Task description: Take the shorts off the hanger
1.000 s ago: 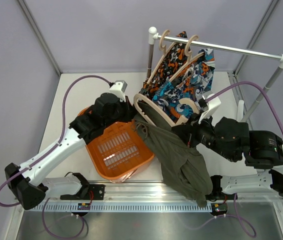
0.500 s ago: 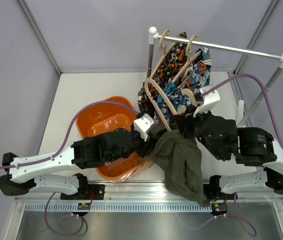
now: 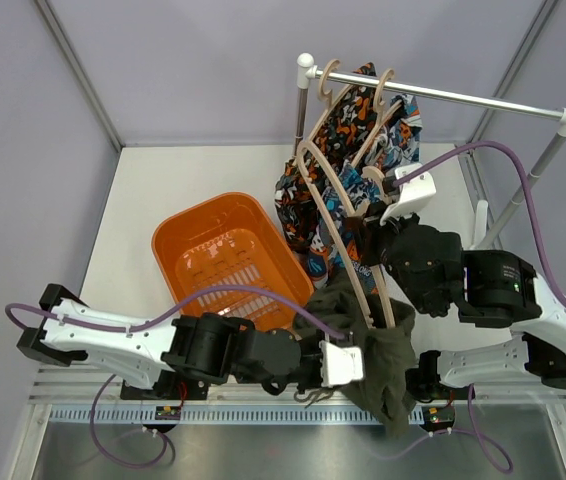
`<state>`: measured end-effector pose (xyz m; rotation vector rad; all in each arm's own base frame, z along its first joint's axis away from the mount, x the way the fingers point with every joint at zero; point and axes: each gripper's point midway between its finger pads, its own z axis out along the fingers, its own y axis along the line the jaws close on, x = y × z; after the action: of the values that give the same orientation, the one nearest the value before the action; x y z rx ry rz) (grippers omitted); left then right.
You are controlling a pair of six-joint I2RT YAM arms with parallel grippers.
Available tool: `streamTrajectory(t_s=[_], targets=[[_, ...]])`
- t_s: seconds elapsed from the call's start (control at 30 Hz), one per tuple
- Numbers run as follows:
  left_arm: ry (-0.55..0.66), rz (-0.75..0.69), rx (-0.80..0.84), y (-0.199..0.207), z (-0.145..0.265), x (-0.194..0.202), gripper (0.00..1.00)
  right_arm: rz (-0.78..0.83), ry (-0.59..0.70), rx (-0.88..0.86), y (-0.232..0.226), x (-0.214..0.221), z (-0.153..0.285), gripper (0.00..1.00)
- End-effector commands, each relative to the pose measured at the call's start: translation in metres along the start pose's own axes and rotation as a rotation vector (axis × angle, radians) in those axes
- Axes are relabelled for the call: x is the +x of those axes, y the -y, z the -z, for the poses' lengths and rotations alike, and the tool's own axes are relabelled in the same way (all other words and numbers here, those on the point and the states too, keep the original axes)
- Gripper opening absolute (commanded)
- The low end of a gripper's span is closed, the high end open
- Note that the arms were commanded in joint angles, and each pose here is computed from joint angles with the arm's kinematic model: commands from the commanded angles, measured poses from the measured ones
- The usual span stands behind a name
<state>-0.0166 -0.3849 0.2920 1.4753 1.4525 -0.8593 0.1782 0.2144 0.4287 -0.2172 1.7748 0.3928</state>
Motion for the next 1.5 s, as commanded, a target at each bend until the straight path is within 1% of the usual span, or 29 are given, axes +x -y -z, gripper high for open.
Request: streamTrajectory(t_s=[0.0,0.13,0.27,0.33,0.43,0.5,0.63,0.67,0.7,0.73,0.77,0.8,0.83,0.87,0.9,0.93,0.97,1.0,1.03,1.07,1.1,1.13,1.17,1.2,1.23,1.27,1.37,1.43,1.47], targets=[[0.131,-0.053,0.126,0.029,0.012,-0.05,0.0,-0.089,0.107,0.054,0.012,-0.039,0.004,0.0],[0.123,-0.064,0.125,0.033,0.015,-0.053,0.0,-0.079,0.149,0.086,0.017,-0.06,0.005,0.0],[0.145,-0.057,0.084,0.023,0.023,-0.06,0.0,-0.056,0.204,0.139,0.03,-0.085,0.011,0.0],[0.163,-0.045,0.049,0.015,0.029,-0.065,0.0,-0.076,0.226,0.128,0.033,-0.098,0.017,0.0],[0.22,-0.032,-0.011,-0.001,0.047,-0.079,0.0,-0.112,0.242,0.062,0.035,-0.111,0.029,0.0],[0.264,-0.017,-0.068,-0.016,0.064,-0.089,0.0,-0.139,0.256,0.044,0.04,-0.117,0.036,0.0],[0.371,0.022,-0.23,-0.055,0.104,-0.115,0.0,-0.161,0.285,0.139,0.073,-0.124,0.05,0.0],[0.39,0.043,-0.316,-0.072,0.118,-0.12,0.0,-0.174,0.293,0.181,0.084,-0.127,0.054,0.0],[0.406,0.047,-0.358,-0.082,0.128,-0.126,0.0,-0.161,0.286,0.2,0.089,-0.125,0.055,0.0],[0.45,0.046,-0.404,-0.093,0.145,-0.142,0.0,-0.157,0.283,0.213,0.093,-0.125,0.057,0.0],[0.468,0.068,-0.484,-0.109,0.159,-0.147,0.0,-0.173,0.285,0.223,0.096,-0.126,0.059,0.0],[0.493,0.073,-0.523,-0.118,0.172,-0.156,0.0,-0.148,0.269,0.23,0.096,-0.121,0.057,0.0],[0.55,0.072,-0.577,-0.131,0.197,-0.175,0.0,-0.138,0.262,0.236,0.096,-0.119,0.056,0.0],[0.566,0.091,-0.639,-0.143,0.211,-0.181,0.0,-0.143,0.258,0.247,0.097,-0.117,0.056,0.0],[0.59,0.095,-0.679,-0.151,0.224,-0.189,0.0,-0.112,0.238,0.262,0.097,-0.111,0.054,0.0],[0.636,0.088,-0.733,-0.161,0.243,-0.202,0.0,-0.097,0.226,0.274,0.098,-0.106,0.053,0.0],[0.672,0.115,-0.777,-0.171,0.264,-0.21,0.0,-0.118,0.22,0.281,0.097,-0.102,0.051,0.0],[0.697,0.118,-0.803,-0.177,0.277,-0.215,0.0,-0.088,0.194,0.288,0.099,-0.093,0.05,0.0],[0.733,0.107,-0.847,-0.184,0.293,-0.224,0.0,-0.12,0.183,0.275,0.096,-0.087,0.048,0.0],[0.761,0.118,-0.878,-0.19,0.309,-0.229,0.0,-0.109,0.164,0.271,0.093,-0.078,0.045,0.0],[0.772,0.105,-0.908,-0.194,0.317,-0.232,0.0,-0.096,0.142,0.267,0.094,-0.069,0.045,0.0],[0.792,0.079,-0.965,-0.202,0.334,-0.237,0.0,-0.099,0.12,0.25,0.091,-0.062,0.043,0.0],[0.807,0.067,-0.997,-0.205,0.343,-0.241,0.0,-0.115,0.1,0.245,0.086,-0.052,0.04,0.0],[0.806,0.049,-1.033,-0.208,0.35,-0.244,0.0,-0.097,0.078,0.248,0.087,-0.044,0.039,0.0],[0.8,0.015,-1.1,-0.215,0.364,-0.246,0.0,-0.115,0.063,0.244,0.084,-0.037,0.037,0.0],[0.802,0.01,-1.128,-0.217,0.369,-0.252,0.0,-0.087,0.04,0.254,0.085,-0.029,0.036,0.0],[0.763,-0.008,-1.171,-0.224,0.377,-0.253,0.0,-0.094,0.01,0.254,0.083,-0.019,0.035,0.0],[0.769,0.003,-1.164,-0.223,0.374,-0.246,0.0,-0.103,0.004,0.258,0.087,-0.016,0.037,0.0],[0.785,0.017,-1.163,-0.226,0.384,-0.239,0.0,-0.105,0.003,0.255,0.087,-0.014,0.036,0.0]])
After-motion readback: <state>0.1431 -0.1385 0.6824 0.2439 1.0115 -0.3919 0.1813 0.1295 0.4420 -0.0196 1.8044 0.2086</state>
